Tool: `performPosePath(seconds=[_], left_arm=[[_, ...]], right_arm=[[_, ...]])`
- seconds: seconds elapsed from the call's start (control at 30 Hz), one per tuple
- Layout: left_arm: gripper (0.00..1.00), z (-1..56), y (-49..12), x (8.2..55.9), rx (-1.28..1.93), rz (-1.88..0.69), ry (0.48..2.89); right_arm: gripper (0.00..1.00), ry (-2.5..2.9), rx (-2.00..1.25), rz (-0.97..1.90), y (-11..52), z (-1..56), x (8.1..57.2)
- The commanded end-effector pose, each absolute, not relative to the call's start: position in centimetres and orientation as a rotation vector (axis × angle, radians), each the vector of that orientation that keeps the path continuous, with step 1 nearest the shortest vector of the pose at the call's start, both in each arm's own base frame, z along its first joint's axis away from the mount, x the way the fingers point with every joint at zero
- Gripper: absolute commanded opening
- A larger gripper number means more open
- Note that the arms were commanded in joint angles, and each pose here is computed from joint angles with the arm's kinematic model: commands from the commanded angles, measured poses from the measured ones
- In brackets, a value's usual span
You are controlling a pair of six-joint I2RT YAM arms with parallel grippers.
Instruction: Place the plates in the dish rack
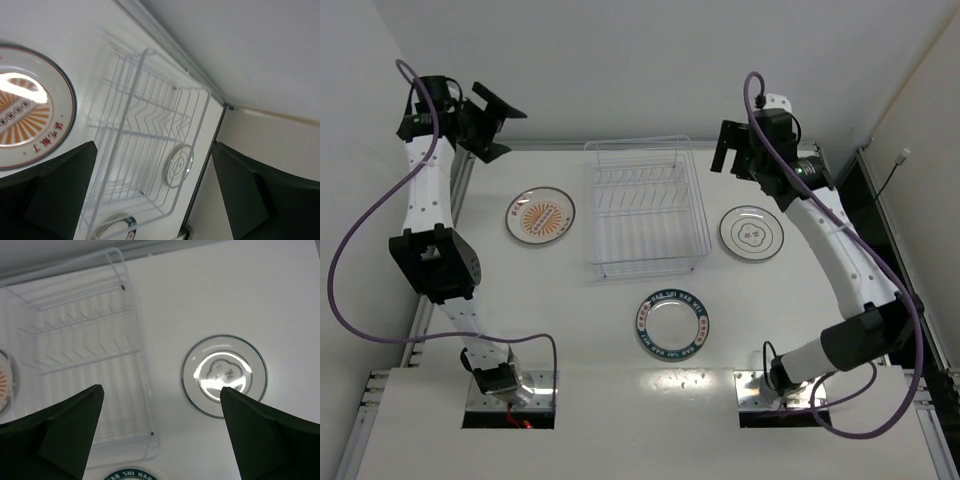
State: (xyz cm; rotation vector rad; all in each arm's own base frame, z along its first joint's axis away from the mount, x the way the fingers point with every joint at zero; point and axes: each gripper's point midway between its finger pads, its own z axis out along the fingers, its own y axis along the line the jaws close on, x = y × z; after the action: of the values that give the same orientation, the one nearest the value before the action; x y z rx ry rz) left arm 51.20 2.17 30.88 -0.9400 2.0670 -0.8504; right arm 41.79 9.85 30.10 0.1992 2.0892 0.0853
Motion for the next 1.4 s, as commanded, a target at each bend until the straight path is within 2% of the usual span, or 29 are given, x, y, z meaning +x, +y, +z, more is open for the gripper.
performPosePath(seconds=[0.0, 0.1, 0.13, 0.2, 0.23, 0.3, 0.37, 0.57, 0.8, 0.9, 0.93, 1.0, 1.03, 1.13, 1.23, 1.37], left_arm=[[1.0, 28.1, -2.1, 49.0, -0.881, -0.866, 2.228], [1.0, 25.1, -2.3, 47.9, -0.95, -0.861, 2.306], [1.0, 25.2, -2.5, 47.6, -0.948, -0.872, 2.31], [1.0, 24.3, -2.8, 47.0, -0.963, -0.885, 2.334], [1.0, 24.3, -2.8, 47.0, -0.963, -0.885, 2.334], [1.0, 24.1, -2.8, 47.0, -0.963, -0.885, 2.334], [1.0, 24.3, -2.9, 47.1, -0.963, -0.903, 2.326], [1.0, 23.7, -3.0, 46.9, -0.976, -0.902, 2.34], [1.0, 23.6, -2.9, 47.0, -0.994, -0.939, 2.339], [1.0, 23.3, -1.4, 47.1, -1.045, -0.944, 2.319], [1.0, 23.3, -0.9, 47.1, -1.055, -0.941, 2.313], [1.0, 23.4, -0.1, 47.3, -1.071, -0.944, 2.298], [1.0, 23.3, 0.8, 47.6, -1.098, -0.942, 2.281], [1.0, 23.8, 2.3, 47.9, -1.113, -0.93, 2.245], [1.0, 23.8, 2.8, 47.8, -1.124, -0.925, 2.237], [1.0, 23.3, 3.2, 47.8, -1.148, -0.922, 2.242]], right_arm=[[1.0, 2.209, 0.313, -0.088, 6.5, 24.8, 39.8], [1.0, 2.319, 0.402, -0.059, 5.0, 20.2, 38.0], [1.0, 2.368, 0.528, -0.068, 3.2, 17.4, 36.7], [1.0, 2.329, 0.632, 0.079, 2.5, 16.3, 36.4], [1.0, 2.339, 0.804, 0.114, 0.3, 12.8, 34.7], [1.0, 2.253, 0.972, 0.303, -1.0, 9.9, 33.8], [1.0, 2.143, 1.081, 0.478, -0.9, 9.8, 33.7], [1.0, 2.122, 1.4, 0.585, -3.2, 4.5, 32.7], [0.94, 2.137, 1.457, 0.577, -5.3, 2.5, 37.3], [0.84, 2.171, 1.517, 0.578, -5.5, 1.0, 39.1], [0.73, 2.197, 1.524, 0.576, -5.1, 0.6, 39.3], [0.61, 2.253, 1.59, 0.538, -4.9, -0.7, 38.9], [0.41, 2.262, 1.612, 0.516, -4.7, -0.8, 38.7], [0.0, 2.268, 1.676, 0.405, -5.2, -0.8, 37.6], [0.0, 2.257, 1.627, 0.29, -6.5, 1.1, 37.7], [0.0, 2.133, 1.413, 0.292, -7.4, 8.2, 41.9]])
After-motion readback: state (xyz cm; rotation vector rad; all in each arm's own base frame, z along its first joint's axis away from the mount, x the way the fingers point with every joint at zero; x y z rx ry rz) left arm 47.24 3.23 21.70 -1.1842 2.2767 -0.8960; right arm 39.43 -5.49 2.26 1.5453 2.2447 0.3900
